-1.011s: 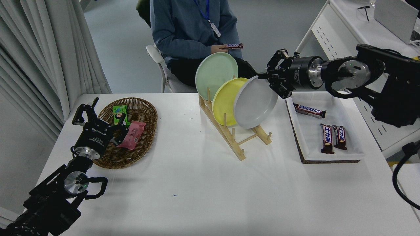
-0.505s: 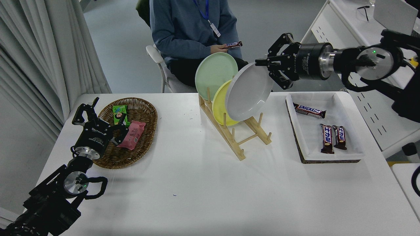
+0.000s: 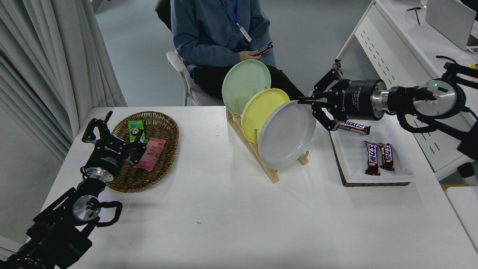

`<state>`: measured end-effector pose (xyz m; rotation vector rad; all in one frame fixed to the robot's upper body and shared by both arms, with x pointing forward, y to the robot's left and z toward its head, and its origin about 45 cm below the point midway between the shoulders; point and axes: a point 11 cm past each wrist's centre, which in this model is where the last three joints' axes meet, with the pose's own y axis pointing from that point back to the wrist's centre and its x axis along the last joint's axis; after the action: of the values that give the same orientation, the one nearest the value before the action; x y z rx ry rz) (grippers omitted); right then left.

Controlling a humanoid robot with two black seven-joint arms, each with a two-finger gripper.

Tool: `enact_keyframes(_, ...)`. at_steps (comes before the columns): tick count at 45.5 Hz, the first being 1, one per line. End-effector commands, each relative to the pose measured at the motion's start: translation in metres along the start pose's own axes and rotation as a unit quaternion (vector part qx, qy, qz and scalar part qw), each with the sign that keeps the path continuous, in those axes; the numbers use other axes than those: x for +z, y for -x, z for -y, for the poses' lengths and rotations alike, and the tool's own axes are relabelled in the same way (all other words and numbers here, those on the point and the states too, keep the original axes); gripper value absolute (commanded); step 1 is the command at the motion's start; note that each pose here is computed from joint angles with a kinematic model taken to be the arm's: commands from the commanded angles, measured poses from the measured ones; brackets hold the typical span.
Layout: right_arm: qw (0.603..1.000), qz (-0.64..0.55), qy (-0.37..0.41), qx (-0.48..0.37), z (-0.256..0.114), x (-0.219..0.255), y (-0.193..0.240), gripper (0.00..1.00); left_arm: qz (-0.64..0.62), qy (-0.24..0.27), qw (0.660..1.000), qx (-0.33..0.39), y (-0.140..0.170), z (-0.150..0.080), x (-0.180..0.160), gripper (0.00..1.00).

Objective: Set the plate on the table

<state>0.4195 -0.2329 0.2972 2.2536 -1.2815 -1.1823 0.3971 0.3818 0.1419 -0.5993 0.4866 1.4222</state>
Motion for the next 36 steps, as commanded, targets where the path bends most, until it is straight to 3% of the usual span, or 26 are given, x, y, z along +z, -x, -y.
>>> enact_keyframes(1, 0.994, 0.090, 0.051, 0.029, 0.003, 0.045, -0.013, 0.00, 0.000, 0.000, 1.000, 0.000, 0.000, 0.000, 0.000, 1.00)
enact_keyframes(20, 0.953, 0.256, 0.098, 0.129, 0.005, 0.079, -0.030, 0.00, 0.000, 0.000, 1.000, 0.000, 0.000, 0.000, 0.000, 1.00)
enact_keyframes(36, 0.910, 0.331, 0.159, 0.192, 0.020, 0.094, -0.003, 0.00, 0.000, 0.000, 1.000, 0.000, 0.000, 0.000, 0.000, 1.00)
